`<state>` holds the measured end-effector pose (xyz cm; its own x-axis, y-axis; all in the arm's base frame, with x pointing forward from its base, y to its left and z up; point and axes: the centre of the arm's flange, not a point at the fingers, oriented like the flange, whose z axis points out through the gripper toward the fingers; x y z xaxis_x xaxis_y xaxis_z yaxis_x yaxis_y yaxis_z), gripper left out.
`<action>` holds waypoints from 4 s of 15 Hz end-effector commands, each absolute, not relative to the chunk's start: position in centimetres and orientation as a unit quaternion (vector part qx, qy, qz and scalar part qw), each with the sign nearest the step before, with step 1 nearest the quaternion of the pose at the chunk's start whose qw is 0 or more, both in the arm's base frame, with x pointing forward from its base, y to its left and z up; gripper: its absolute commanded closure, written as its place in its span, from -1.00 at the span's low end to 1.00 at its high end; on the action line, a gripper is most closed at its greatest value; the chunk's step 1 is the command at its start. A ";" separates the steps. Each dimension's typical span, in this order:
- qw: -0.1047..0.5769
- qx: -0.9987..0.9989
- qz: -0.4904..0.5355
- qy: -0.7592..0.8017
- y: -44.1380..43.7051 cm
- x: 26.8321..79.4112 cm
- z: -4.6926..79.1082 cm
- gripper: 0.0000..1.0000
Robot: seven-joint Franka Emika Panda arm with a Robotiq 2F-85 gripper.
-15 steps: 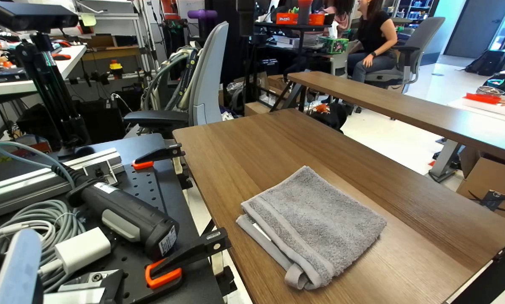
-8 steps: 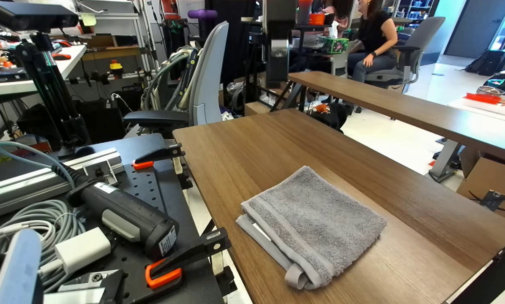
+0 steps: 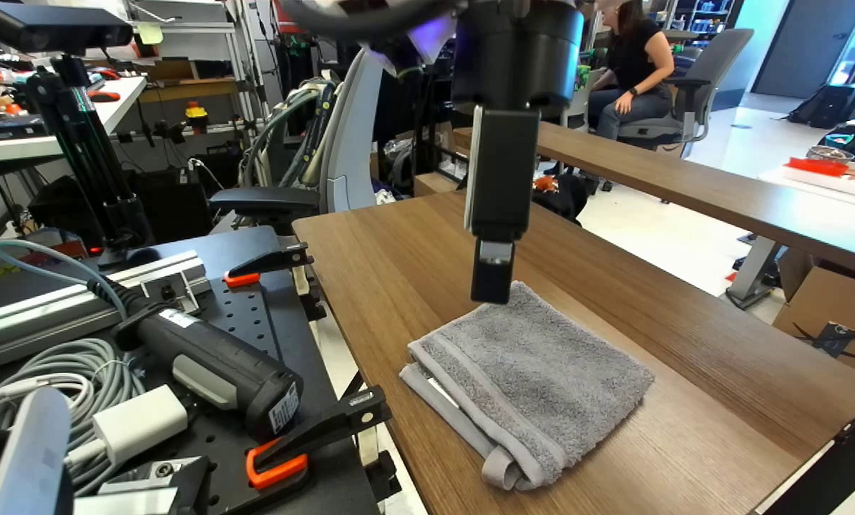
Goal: Move the towel to the left
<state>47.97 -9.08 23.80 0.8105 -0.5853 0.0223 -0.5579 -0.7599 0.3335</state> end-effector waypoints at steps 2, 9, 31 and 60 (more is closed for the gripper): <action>0.143 0.920 0.014 -0.364 -12.2 47.9 20.3 -1.00; 0.107 0.885 0.011 -0.454 -13.8 47.7 16.0 -1.00; 0.070 0.862 -0.023 -0.502 -5.2 51.7 9.4 -1.00; 0.029 0.898 -0.002 -0.438 16.2 56.8 17.5 -1.00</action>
